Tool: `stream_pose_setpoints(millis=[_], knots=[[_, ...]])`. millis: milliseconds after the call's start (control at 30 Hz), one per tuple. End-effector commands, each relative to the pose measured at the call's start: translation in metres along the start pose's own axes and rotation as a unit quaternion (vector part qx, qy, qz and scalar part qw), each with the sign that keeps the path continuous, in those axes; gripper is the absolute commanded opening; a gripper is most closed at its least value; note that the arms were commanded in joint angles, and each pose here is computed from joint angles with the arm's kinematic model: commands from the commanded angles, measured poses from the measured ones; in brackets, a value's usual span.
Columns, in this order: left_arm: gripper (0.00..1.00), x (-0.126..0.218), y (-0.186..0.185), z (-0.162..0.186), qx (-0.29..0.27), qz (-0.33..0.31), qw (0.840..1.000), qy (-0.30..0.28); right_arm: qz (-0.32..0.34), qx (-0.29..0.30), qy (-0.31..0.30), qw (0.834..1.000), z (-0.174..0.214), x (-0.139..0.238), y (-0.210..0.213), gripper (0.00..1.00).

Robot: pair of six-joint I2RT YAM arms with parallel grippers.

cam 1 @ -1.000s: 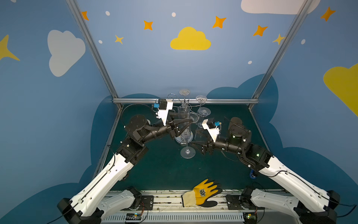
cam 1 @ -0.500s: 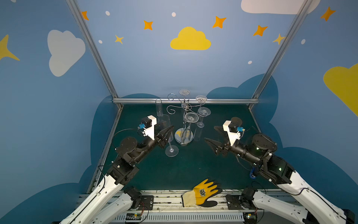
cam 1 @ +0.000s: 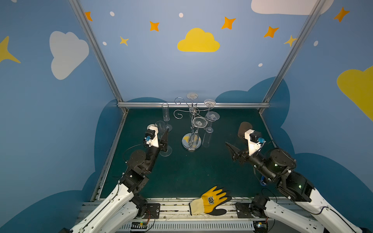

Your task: Take the wine glass off the wine glass rack

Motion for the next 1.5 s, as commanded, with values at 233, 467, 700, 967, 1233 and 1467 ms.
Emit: stream_pose_setpoints(millis=[233, 467, 700, 967, 1233, 1467], knots=[[0.40, -0.046, 0.043, 0.031, 0.036, -0.091, 0.995, -0.013, 0.089, 0.006, -0.008, 0.996, 0.005, 0.000, -0.028, 0.81], [0.39, -0.082, 0.050, 0.054, 0.039, -0.105, 0.994, -0.008, 0.126, 0.010, -0.010, 0.992, 0.008, -0.008, -0.042, 0.82], [0.39, -0.120, 0.042, 0.077, 0.025, -0.097, 0.995, -0.015, 0.149, -0.008, 0.000, 0.989, 0.025, -0.020, -0.059, 0.82], [0.39, -0.150, 0.035, 0.103, 0.001, -0.097, 0.995, -0.023, 0.187, -0.025, 0.011, 0.982, 0.038, -0.027, -0.083, 0.82], [0.39, -0.163, 0.029, 0.127, -0.013, -0.100, 0.994, -0.033, 0.190, -0.045, 0.026, 0.980, 0.047, -0.035, -0.094, 0.82], [0.39, -0.163, 0.025, 0.144, -0.018, -0.099, 0.995, -0.012, 0.190, -0.055, 0.032, 0.980, 0.051, -0.038, -0.099, 0.82]])
Point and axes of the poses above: each gripper's point midway between its finger pads, its own x axis back along the fingers, its own y axis along the line the jaws close on, z = x × y, the point moved 3 cm from there along x, back along the fingers, and after that the axes turned 9 degrees about -x, right-handed, at the moved point
